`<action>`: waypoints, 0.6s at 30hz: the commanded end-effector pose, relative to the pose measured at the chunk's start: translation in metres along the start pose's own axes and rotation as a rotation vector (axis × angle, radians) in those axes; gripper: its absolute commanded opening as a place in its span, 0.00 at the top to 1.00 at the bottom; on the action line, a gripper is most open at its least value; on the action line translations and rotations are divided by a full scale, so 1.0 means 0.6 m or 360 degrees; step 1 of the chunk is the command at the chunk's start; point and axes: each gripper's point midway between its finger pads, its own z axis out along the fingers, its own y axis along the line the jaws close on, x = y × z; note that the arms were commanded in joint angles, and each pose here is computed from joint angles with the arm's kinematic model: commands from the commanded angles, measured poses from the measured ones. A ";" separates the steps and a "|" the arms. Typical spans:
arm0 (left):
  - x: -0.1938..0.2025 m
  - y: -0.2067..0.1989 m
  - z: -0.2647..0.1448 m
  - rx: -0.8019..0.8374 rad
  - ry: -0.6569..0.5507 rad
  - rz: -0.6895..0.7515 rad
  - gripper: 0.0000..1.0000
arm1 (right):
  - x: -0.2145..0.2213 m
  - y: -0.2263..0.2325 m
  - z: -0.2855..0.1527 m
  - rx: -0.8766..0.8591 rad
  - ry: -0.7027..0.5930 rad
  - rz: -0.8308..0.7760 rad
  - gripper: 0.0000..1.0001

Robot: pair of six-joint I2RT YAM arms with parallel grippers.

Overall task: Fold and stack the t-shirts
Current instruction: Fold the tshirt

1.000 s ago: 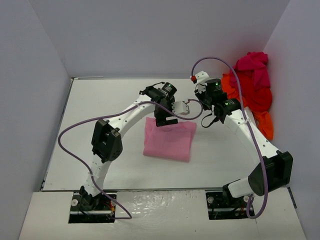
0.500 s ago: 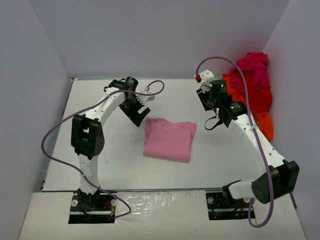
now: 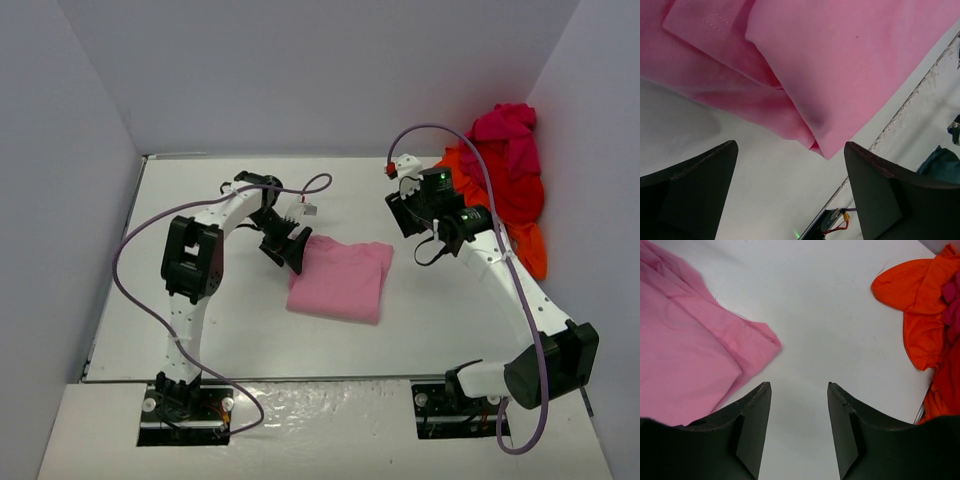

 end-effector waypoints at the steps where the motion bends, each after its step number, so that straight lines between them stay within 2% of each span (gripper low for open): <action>1: 0.004 -0.005 -0.004 0.0114 -0.0013 -0.0127 0.15 | -0.023 -0.003 -0.025 -0.0009 -0.0111 -0.0004 0.53; 8: 0.007 0.027 0.019 0.0144 0.0045 -0.0213 0.15 | -0.024 -0.002 -0.019 -0.0021 -0.0102 0.0000 0.53; 18: 0.013 0.001 0.071 0.0335 0.0183 -0.0241 0.15 | -0.017 0.006 -0.004 -0.0059 -0.0060 0.0001 0.53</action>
